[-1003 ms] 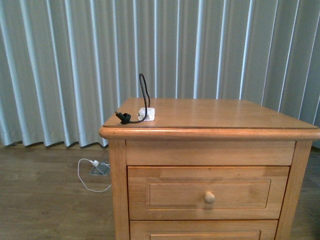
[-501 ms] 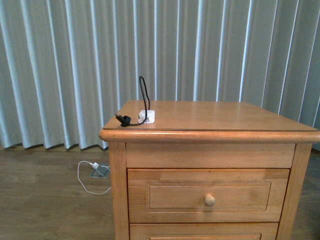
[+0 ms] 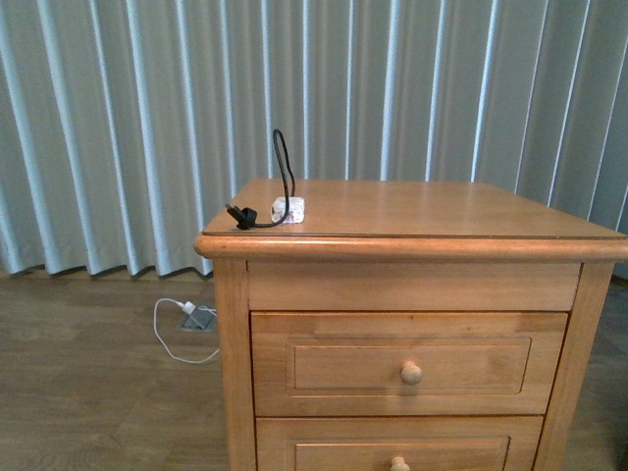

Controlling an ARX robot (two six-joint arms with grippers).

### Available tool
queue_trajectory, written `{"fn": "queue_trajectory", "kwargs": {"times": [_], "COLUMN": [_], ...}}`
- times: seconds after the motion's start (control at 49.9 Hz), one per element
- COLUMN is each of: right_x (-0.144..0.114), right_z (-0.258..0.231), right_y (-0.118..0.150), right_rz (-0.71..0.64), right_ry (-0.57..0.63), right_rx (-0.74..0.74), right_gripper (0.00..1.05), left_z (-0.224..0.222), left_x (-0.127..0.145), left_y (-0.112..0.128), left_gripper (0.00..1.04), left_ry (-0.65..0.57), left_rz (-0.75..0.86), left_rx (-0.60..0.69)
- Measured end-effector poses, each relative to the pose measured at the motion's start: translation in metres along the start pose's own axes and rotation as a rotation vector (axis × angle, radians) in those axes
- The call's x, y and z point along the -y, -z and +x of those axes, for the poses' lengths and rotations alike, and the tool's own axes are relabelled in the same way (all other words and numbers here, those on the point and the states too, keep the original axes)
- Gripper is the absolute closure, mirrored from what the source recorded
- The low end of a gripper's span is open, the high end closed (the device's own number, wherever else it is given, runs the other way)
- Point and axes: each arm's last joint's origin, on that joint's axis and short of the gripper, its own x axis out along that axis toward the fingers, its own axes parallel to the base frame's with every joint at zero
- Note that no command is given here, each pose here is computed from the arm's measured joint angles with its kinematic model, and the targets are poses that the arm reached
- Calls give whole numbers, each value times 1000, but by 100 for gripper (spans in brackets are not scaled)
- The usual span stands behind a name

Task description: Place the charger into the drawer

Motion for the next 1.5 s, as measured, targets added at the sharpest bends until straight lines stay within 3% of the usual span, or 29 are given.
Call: {"fn": "queue_trajectory", "kwargs": {"times": [0.18,0.421,0.602,0.922,1.504], "right_x": [-10,-29,-52,-68,-68], "right_z": [56,124,183,259,312], "right_y": [-20,-25,-17,-4,-1], "right_rz": [-22,-41,-18,10,-4], "right_ry": [13,16,11,48,89], "right_rx": [-21,-58,-91,-100,-81], "right_gripper": [9,9,9,9,9], "left_z": [0,0,0,0,0], "left_x": [0,0,0,0,0], "left_y": [0,0,0,0,0], "left_gripper": [6,6,6,6,6], "left_ry": [0,0,0,0,0], "left_rz": [0,0,0,0,0], "left_rx": [0,0,0,0,0]}}
